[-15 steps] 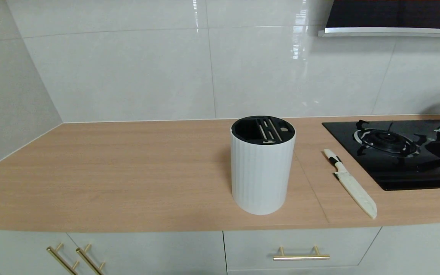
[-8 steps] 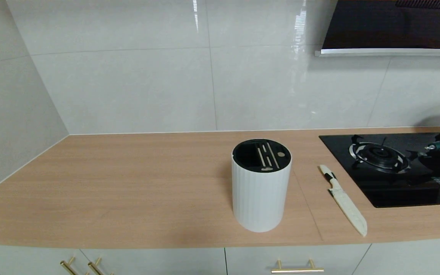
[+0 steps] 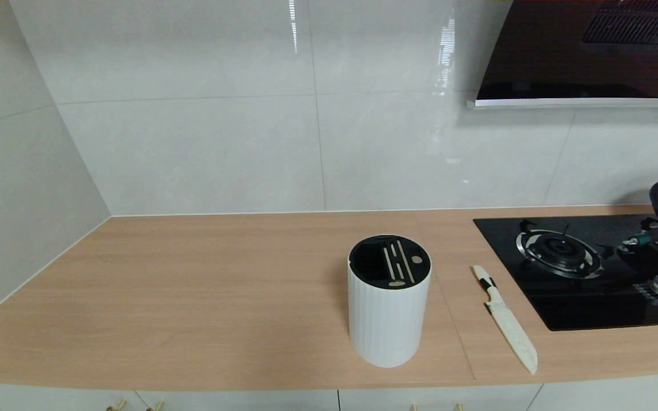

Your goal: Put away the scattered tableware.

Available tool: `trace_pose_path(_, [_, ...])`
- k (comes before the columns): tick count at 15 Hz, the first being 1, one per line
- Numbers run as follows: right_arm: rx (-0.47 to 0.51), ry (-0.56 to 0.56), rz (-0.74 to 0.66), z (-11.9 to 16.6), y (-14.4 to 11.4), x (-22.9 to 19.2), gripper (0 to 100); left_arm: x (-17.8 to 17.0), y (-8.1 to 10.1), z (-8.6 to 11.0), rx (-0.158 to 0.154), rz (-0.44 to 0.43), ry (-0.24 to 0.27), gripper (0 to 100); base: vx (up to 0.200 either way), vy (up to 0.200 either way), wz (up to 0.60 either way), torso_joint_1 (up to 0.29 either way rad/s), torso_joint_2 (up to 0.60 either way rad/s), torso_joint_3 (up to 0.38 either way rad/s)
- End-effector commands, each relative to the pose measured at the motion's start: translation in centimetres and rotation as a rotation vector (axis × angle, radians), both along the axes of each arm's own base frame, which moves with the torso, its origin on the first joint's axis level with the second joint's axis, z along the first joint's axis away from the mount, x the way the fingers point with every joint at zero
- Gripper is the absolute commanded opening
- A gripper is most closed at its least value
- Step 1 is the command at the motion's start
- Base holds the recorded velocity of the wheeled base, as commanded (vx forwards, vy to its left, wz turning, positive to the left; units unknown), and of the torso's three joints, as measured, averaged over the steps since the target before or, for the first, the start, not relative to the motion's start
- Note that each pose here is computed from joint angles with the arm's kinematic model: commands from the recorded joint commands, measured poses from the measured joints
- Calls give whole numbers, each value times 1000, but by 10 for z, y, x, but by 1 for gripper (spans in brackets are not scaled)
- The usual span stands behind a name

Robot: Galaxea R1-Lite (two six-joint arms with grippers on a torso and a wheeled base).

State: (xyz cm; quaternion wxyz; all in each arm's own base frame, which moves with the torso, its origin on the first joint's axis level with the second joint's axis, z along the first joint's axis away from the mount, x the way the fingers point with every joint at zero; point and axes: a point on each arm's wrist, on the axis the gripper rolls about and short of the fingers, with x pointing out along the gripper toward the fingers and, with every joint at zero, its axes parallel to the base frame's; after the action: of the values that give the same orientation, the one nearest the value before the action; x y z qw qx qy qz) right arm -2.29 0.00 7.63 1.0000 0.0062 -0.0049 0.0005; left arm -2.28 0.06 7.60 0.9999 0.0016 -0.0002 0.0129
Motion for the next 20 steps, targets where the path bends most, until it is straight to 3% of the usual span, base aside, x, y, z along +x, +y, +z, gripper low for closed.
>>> trace_pose_path(1, [0,2,1,0,0,0,100,0,0,0,0,0,-1,100,0,0,0,183,-364,-188])
trace_pose_path(12, [0,-19,2,5,0,-1,100,0,0,0,0,0,-1,100,0,0,0,18,-38,-20])
trace_pose_path(14, [61,-147,33,60,0,-13,100,0,0,0,0,0,-1,100,0,0,0,0,0,0])
trace_pose_path(19, [60,133,243,117,6,49,100,0,0,0,-2,0,0,100,0,0,0,0,0,0])
trace_pose_path(20, [73,264,275,130,9,90,100,0,0,0,0,0,0,100,0,0,0,0,0,0])
